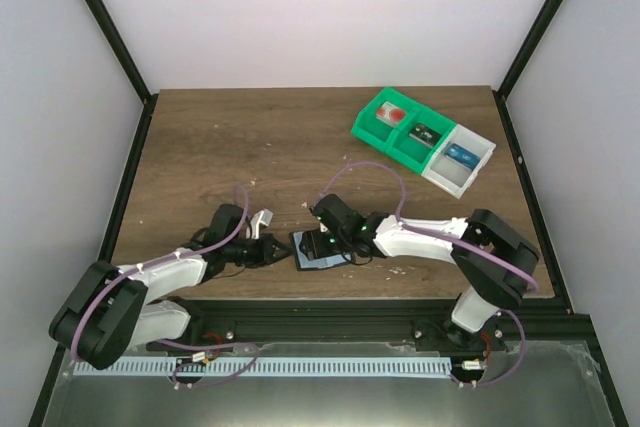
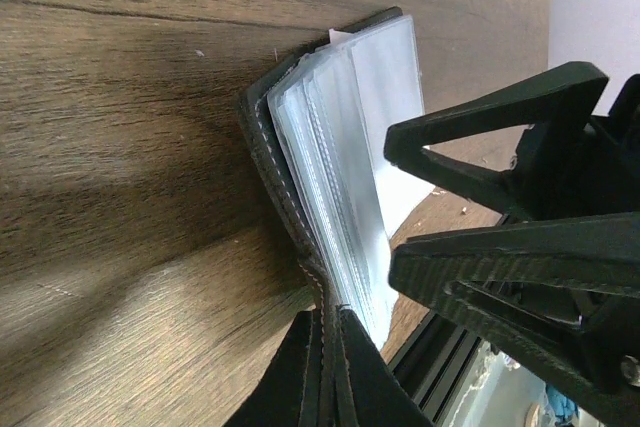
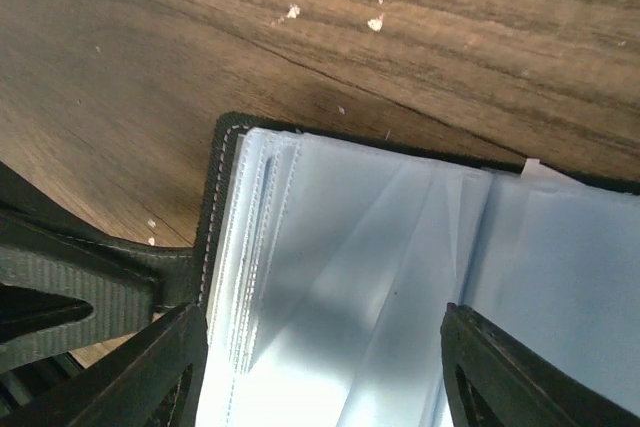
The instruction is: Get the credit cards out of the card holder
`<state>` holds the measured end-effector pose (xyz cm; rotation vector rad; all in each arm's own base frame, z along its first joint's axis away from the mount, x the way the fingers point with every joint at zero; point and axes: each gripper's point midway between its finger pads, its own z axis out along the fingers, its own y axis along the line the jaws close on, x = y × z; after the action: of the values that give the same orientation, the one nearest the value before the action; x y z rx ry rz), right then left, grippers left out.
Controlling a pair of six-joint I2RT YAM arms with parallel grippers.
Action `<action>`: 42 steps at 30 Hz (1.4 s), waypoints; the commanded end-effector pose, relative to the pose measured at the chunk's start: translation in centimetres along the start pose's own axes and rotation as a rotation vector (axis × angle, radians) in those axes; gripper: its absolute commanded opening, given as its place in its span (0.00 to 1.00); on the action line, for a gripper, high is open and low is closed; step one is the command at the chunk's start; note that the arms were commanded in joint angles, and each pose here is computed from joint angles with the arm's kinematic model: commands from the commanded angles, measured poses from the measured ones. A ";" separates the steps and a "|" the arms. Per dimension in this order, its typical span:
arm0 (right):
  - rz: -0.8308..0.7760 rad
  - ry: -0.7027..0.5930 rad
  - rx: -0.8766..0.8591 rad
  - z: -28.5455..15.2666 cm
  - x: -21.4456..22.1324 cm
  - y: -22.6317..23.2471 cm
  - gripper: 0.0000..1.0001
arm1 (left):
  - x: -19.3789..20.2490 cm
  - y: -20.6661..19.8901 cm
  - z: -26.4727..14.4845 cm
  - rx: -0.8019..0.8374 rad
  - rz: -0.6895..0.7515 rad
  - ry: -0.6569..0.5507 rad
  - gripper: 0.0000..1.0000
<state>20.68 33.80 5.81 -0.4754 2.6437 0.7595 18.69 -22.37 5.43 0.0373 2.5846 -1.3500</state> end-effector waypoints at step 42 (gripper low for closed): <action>-0.013 -0.068 -0.038 -1.7 -0.8 1.7 0.47 | 0.8 0.0 0.0 0.017 0.024 0.019 0.00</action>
<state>21.16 32.63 8.31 -0.4160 2.5697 0.7226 18.37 -22.20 5.21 0.0380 2.5907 -1.3474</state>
